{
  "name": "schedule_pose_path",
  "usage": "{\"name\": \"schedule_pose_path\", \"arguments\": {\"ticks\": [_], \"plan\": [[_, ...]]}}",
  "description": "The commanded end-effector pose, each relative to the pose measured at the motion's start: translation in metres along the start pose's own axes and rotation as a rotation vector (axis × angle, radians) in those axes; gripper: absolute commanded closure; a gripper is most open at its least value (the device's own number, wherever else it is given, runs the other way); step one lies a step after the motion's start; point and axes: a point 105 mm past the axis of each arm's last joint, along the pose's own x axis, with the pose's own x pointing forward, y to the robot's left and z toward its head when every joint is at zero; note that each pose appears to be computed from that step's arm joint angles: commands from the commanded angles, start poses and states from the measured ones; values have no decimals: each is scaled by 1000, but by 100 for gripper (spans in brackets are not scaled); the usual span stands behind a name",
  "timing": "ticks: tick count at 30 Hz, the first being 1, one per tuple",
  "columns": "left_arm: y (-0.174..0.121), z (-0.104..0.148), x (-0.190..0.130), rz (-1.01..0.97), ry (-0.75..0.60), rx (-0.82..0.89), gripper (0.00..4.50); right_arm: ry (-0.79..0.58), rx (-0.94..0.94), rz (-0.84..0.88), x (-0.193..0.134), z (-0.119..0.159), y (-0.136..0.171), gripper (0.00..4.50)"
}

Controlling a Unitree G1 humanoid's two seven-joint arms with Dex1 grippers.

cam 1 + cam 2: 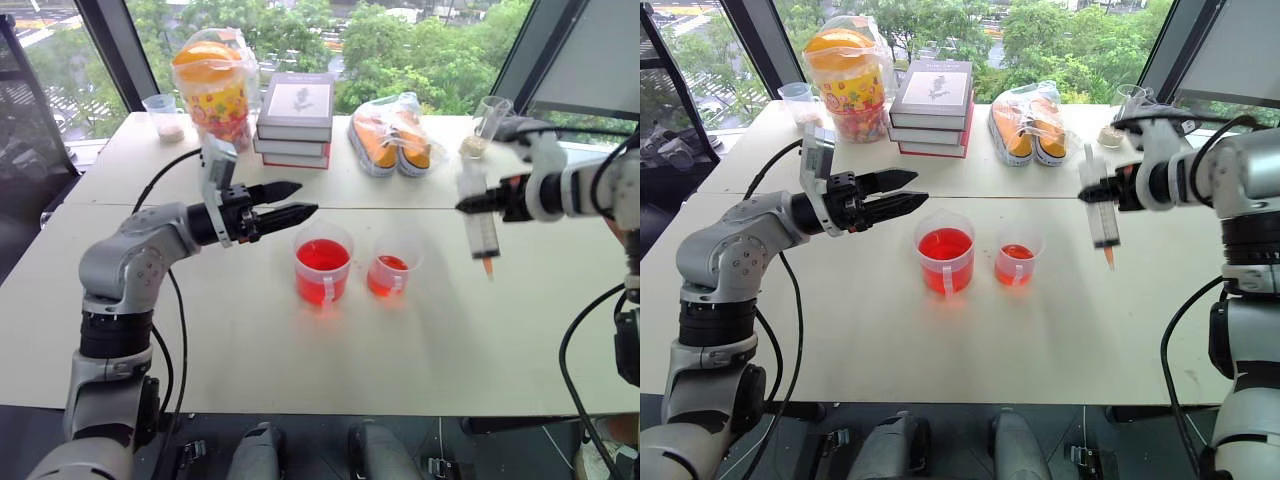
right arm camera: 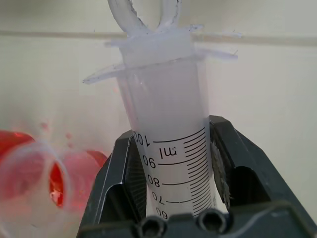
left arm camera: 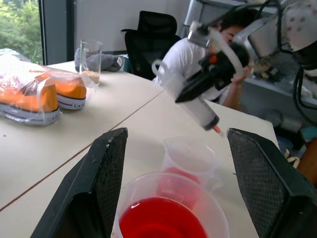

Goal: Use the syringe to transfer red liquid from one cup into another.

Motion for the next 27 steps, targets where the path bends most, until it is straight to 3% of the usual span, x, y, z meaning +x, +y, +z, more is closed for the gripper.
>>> {"name": "schedule_pose_path", "arguments": {"ticks": [1, 7, 11, 17, 24, 27], "plan": [[-8, 14, -4, -3, -44, 45, 122, 25, 19, -31, 8, -3, -15, 301], [-10, 15, -7, 14, -44, 45, 122, 153, 116, -64, 37, -38, -32, 301], [-10, 13, -8, 23, -28, 48, 122, 176, 144, -56, 47, -45, -33, 301], [-10, 13, -10, 23, -14, 48, 113, 146, 175, -28, 42, -38, -32, 11], [-9, 16, -17, 26, 1, 53, 113, -71, -20, -8, -12, 0, -25, 5], [-8, 16, -22, 39, 14, 59, 113, -213, -128, 133, -45, 8, 12, 5]]}}
